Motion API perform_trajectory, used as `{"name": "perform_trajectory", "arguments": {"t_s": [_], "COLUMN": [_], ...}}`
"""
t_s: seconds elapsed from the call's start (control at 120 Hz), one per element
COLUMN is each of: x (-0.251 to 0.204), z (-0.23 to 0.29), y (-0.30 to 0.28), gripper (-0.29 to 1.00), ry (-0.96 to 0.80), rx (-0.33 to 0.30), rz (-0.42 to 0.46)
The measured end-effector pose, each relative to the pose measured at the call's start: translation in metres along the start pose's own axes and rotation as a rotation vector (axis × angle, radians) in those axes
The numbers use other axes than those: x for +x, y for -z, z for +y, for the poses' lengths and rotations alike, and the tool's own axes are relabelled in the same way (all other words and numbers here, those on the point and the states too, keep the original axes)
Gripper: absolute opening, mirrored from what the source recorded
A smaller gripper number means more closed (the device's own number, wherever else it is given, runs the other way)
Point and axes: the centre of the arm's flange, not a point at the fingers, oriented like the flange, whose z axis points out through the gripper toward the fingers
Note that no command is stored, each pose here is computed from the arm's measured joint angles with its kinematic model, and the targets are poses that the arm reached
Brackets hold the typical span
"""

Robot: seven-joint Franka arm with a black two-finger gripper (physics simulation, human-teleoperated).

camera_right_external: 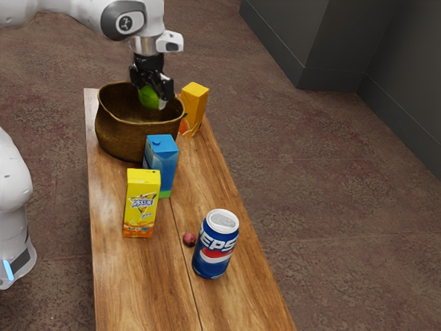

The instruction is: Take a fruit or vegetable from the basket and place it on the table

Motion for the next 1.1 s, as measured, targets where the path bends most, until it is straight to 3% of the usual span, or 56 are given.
{"name": "perform_trajectory", "arguments": {"t_s": [0.233,0.483,0.8,0.908,1.1], "x": [-0.026,-0.011,-0.002,-0.003,-0.003], "z": [0.095,0.190,0.203,0.204,0.205], "y": [0.066,0.054,0.045,0.044,0.044], "gripper": [0.38,0.36,0.35,0.55,0.66], "ry": [-0.185,-0.323,-0.318,-0.315,-0.309], "rx": [0.054,0.067,0.072,0.070,0.068], "rz": [0.051,-0.027,-0.049,-0.048,-0.046]}}
